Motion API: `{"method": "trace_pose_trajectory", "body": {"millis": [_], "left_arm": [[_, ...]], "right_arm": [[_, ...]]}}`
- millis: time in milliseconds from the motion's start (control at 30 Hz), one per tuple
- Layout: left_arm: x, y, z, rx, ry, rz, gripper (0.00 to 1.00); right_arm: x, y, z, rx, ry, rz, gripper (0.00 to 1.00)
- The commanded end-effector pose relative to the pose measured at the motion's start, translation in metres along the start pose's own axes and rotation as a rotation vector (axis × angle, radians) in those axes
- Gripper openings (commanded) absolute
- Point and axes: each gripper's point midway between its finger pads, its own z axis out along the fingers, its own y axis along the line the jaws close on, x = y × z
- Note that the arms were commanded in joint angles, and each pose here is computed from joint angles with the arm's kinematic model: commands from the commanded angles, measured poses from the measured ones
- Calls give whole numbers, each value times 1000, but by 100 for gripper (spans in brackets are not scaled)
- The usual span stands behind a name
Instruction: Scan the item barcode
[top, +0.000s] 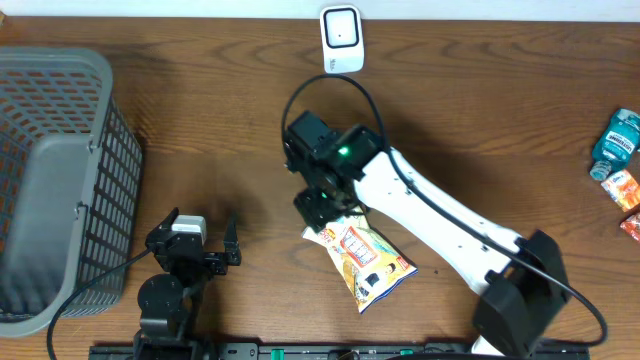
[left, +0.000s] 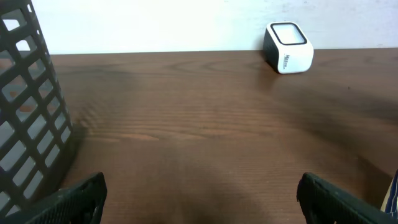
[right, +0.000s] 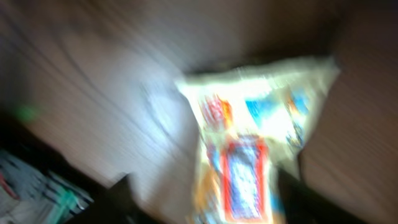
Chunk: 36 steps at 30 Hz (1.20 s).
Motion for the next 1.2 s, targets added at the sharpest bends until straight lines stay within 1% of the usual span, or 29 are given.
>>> {"method": "trace_pose_trajectory", "body": {"millis": [0, 67, 167, 233, 333, 433, 467, 500, 533, 567, 600, 633, 733, 800, 867, 900, 933, 1000, 1067, 1100, 1133, 1167], "left_arm": [[12, 0, 1, 2, 37, -6, 98], [12, 0, 1, 2, 37, -6, 98], [12, 0, 1, 2, 37, -6, 98], [12, 0, 1, 2, 37, -6, 98], [12, 0, 1, 2, 37, -6, 98], [12, 0, 1, 2, 37, -6, 98], [12, 0, 1, 2, 37, -6, 98], [12, 0, 1, 2, 37, -6, 98], [12, 0, 1, 2, 37, -6, 98], [12, 0, 1, 2, 37, -6, 98], [12, 0, 1, 2, 37, -6, 98], [12, 0, 1, 2, 37, -6, 98], [12, 0, 1, 2, 37, -6, 98], [12, 0, 1, 2, 37, -6, 98], [12, 0, 1, 2, 37, -6, 98], [12, 0, 1, 2, 37, -6, 98], [12, 0, 1, 2, 37, -6, 98], [12, 0, 1, 2, 37, -6, 98], [12, 0, 1, 2, 37, -6, 98], [12, 0, 1, 2, 37, -6, 98], [12, 0, 1, 2, 37, -6, 98], [12, 0, 1, 2, 37, -6, 98]], "right_arm": [[27, -22, 6, 180, 94, -48, 99], [44, -24, 15, 215, 150, -68, 99], [61, -31, 37, 281, 187, -90, 99], [67, -42, 59, 374, 165, -107, 99], [64, -57, 80, 465, 97, -134, 99], [67, -70, 103, 498, 50, -136, 99], [70, -73, 109, 497, 48, -140, 97], [74, -76, 116, 496, 46, -140, 84], [78, -78, 120, 498, 46, -139, 64], [82, -82, 125, 509, 42, -138, 27], [84, -86, 127, 526, 35, -139, 8], [84, -89, 127, 544, 31, -141, 1], [77, -90, 120, 565, 12, -136, 1], [67, -74, 116, 478, 13, -126, 1], [57, -48, 108, 308, 43, -146, 1], [51, -32, 99, 195, 59, -161, 1], [44, -15, 88, 64, 69, -187, 1], [36, 22, 58, -252, 65, -297, 1], [37, 53, 18, -602, 3, -448, 1], [39, 58, 3, -713, -36, -486, 1], [39, 58, -19, -872, -112, -503, 1], [37, 56, -26, -927, -144, -489, 1]]}}
